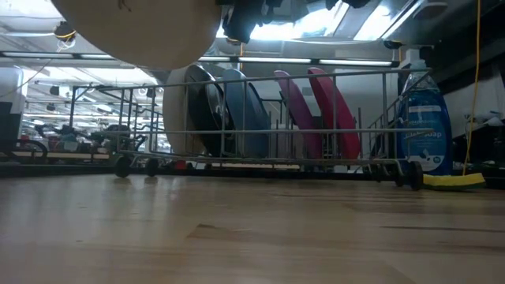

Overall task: Sort dishes
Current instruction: Put the white plate in the dish rack

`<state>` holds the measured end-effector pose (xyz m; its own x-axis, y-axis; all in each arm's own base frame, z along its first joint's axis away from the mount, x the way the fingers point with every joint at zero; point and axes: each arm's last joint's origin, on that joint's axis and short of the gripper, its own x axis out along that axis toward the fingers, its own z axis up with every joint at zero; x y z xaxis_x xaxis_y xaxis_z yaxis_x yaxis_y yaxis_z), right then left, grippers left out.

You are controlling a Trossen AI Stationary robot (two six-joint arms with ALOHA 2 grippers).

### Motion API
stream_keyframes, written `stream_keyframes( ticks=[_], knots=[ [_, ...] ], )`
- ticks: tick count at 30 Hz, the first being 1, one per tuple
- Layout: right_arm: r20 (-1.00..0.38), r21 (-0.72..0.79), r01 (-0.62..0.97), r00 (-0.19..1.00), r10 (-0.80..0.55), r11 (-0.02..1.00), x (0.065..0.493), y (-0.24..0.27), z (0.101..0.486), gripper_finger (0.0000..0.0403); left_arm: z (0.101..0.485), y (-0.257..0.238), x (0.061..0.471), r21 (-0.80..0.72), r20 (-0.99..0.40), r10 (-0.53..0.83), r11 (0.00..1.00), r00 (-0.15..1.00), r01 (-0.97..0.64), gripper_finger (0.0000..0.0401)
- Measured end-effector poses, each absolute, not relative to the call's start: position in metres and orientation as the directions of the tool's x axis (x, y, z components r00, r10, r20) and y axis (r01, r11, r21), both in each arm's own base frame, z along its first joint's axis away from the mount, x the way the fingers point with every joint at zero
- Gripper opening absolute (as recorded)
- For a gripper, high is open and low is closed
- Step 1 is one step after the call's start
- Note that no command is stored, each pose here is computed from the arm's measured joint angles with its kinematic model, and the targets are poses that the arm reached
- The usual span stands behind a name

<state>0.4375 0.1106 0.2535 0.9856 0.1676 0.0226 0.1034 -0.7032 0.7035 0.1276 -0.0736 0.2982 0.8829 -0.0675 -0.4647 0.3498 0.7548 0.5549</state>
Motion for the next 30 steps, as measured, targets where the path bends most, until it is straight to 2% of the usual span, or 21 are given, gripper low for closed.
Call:
stream_keyframes(
  ticks=[5,8,13,19,22,30],
  knots=[
    [0.023,0.705,0.105,0.985,0.171,-0.701,0.438,0.111,0.254,0.0063,0.298,-0.074,0.128,0.587,-0.46,-0.067,0.725,0.886,0.359,0.0136],
    [0.029,0.704,0.099,0.986,0.167,-0.703,0.438,0.111,0.254,0.0067,0.298,-0.074,0.128,0.597,-0.459,-0.065,0.716,0.886,0.362,0.0103],
    [0.055,0.684,0.027,0.995,0.088,-0.729,0.437,0.109,0.258,0.0101,0.301,-0.071,0.128,0.633,-0.432,-0.012,0.709,0.902,0.312,0.0041],
    [0.057,0.727,0.023,0.994,0.094,-0.686,0.437,0.111,0.26,0.013,0.299,-0.071,0.126,0.55,-0.451,-0.046,0.772,0.891,0.319,0.0041],
    [0.087,0.719,-0.009,0.993,0.077,-0.695,0.438,0.11,0.263,0.0134,0.3,-0.07,0.124,0.49,-0.443,-0.054,0.821,0.895,0.292,0.0041],
    [0.143,0.704,-0.053,0.987,0.069,-0.708,0.437,0.108,0.268,0.0137,0.305,-0.066,0.112,0.418,-0.42,-0.081,0.867,0.904,0.272,0.0041]
  ],
)
